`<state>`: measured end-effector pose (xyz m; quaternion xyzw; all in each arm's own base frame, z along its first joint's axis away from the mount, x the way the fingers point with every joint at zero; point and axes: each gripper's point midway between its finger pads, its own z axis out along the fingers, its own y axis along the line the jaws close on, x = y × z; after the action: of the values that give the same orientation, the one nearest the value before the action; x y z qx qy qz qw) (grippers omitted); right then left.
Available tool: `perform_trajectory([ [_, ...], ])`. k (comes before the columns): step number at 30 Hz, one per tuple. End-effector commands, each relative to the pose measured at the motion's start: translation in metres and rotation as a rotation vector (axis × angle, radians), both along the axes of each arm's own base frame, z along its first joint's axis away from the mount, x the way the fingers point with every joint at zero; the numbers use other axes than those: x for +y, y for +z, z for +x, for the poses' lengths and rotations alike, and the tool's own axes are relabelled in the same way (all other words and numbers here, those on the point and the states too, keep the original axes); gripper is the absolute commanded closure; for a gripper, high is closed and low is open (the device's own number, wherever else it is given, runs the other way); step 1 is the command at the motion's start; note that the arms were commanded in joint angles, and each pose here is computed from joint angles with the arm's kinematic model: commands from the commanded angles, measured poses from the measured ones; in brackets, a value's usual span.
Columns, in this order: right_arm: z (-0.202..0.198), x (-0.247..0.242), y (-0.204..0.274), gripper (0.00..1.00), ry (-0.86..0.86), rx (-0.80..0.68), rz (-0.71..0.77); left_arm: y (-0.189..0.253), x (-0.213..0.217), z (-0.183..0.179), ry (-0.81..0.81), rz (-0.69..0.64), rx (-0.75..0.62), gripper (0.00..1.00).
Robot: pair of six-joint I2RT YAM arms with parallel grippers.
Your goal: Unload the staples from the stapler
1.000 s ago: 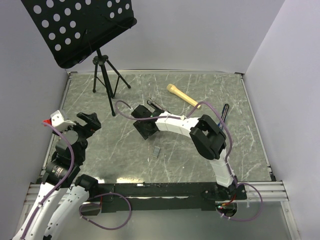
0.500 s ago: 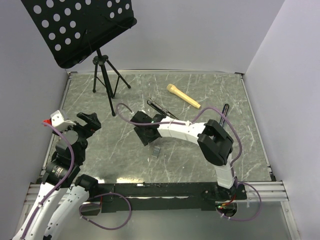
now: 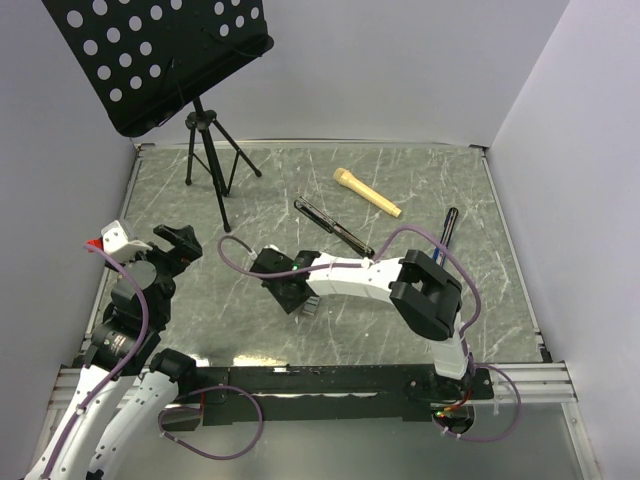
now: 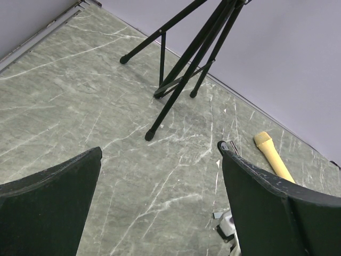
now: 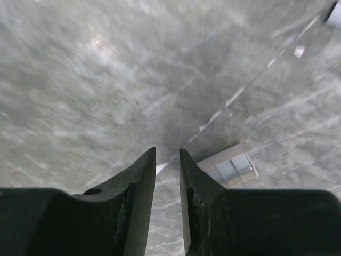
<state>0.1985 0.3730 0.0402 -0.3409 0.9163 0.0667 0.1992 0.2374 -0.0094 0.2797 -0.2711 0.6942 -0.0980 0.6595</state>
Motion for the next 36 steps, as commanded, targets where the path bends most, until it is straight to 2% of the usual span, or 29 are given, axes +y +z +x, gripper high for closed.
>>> perform_trajectory([
  [1, -0.009, -0.017, -0.005, 0.68, -0.030, 0.008, -0.038, 0.009, 0.002, -0.002, 0.008, -0.010, -0.034, 0.01],
  [8, -0.019, -0.045, -0.010, 0.69, -0.064, 0.008, -0.088, 0.008, 0.002, -0.001, 0.009, -0.007, -0.029, 0.01],
  [14, -0.026, -0.054, -0.001, 0.69, -0.064, 0.000, -0.074, 0.008, 0.001, -0.001, 0.005, -0.009, -0.029, 0.01],
  [20, -0.023, -0.025, 0.040, 0.67, 0.013, -0.027, 0.075, 0.007, 0.002, 0.000, 0.011, -0.006, -0.024, 0.00],
  [23, -0.007, -0.017, 0.061, 0.64, 0.026, -0.080, 0.135, 0.006, 0.003, -0.001, 0.016, 0.006, -0.020, 0.01],
  [28, 0.039, -0.017, 0.070, 0.59, 0.007, -0.140, 0.170, 0.006, 0.004, -0.001, 0.017, 0.007, -0.021, 0.01],
  [36, 0.088, -0.014, 0.054, 0.48, 0.005, -0.159, 0.155, 0.007, 0.004, -0.001, 0.020, 0.005, -0.025, 0.01],
])
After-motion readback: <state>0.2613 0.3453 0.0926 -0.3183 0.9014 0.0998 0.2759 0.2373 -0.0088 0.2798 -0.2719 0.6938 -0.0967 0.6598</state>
